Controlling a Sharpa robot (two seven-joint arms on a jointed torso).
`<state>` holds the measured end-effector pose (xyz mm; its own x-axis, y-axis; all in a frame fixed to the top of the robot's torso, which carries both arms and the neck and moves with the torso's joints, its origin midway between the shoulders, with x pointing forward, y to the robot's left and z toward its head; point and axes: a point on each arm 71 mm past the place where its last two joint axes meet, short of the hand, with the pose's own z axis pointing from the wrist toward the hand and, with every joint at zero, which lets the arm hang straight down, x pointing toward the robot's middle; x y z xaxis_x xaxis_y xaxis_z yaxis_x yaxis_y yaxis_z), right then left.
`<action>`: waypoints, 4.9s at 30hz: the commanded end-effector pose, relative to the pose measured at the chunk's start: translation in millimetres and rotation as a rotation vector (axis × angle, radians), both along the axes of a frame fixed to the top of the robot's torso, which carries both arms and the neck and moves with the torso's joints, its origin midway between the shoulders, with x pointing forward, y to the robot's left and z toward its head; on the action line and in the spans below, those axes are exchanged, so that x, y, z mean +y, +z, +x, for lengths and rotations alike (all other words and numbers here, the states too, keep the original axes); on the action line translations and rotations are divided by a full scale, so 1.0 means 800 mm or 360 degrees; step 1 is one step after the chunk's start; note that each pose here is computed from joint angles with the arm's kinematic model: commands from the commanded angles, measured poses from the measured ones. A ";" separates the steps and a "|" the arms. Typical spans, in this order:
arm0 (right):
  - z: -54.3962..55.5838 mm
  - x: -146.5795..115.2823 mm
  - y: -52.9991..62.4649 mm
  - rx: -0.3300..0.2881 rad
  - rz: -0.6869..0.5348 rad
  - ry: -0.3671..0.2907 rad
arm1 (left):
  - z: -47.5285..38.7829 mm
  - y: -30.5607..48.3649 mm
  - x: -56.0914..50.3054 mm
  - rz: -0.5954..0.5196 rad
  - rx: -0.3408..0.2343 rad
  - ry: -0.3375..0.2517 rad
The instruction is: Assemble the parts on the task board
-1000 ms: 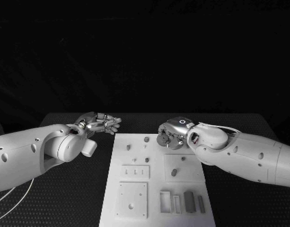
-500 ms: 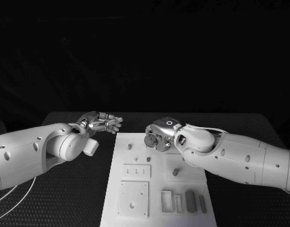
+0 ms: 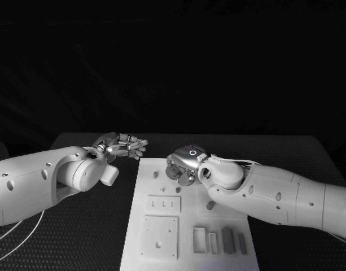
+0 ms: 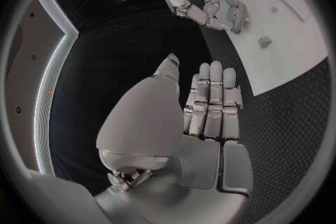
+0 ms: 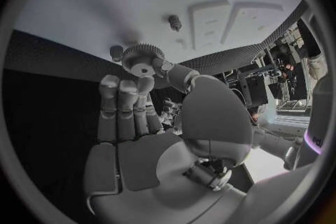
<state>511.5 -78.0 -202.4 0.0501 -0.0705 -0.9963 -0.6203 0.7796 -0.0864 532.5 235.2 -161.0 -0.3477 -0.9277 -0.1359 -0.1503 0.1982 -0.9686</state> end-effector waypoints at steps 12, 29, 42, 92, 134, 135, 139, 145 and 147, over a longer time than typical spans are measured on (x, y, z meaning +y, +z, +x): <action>0.002 0.013 -0.008 -0.0116 -0.0067 0.0006 | 0.000 0.0015 -0.004 -0.0008 -0.0007 -0.0034; 0.006 0.011 -0.017 -0.0084 -0.0105 -0.0006 | 0.000 0.0018 -0.005 -0.0007 -0.0007 -0.0035; 0.003 0.015 -0.020 -0.0030 -0.0055 0.0012 | 0.001 0.0017 -0.005 -0.0006 -0.0007 -0.0034; 0.009 -0.012 -0.025 0.0036 0.0123 -0.0048 | 0.000 0.0017 -0.001 0.0000 -0.0007 -0.0030; 0.007 -0.024 -0.033 0.0128 0.0146 -0.0070 | 0.001 0.0016 0.000 0.0008 -0.0010 -0.0028; 0.008 -0.025 -0.034 0.0131 0.0133 -0.0081 | 0.001 0.0016 0.000 0.0009 -0.0010 -0.0026; 0.009 -0.028 -0.035 0.0134 0.0122 -0.0094 | 0.001 0.0016 0.001 0.0008 -0.0009 -0.0027; 0.009 -0.027 -0.035 0.0136 0.0121 -0.0094 | 0.001 0.0015 0.000 0.0009 -0.0010 -0.0027; 0.009 -0.027 -0.035 0.0135 0.0123 -0.0094 | 0.001 0.0015 0.000 0.0009 -0.0010 -0.0027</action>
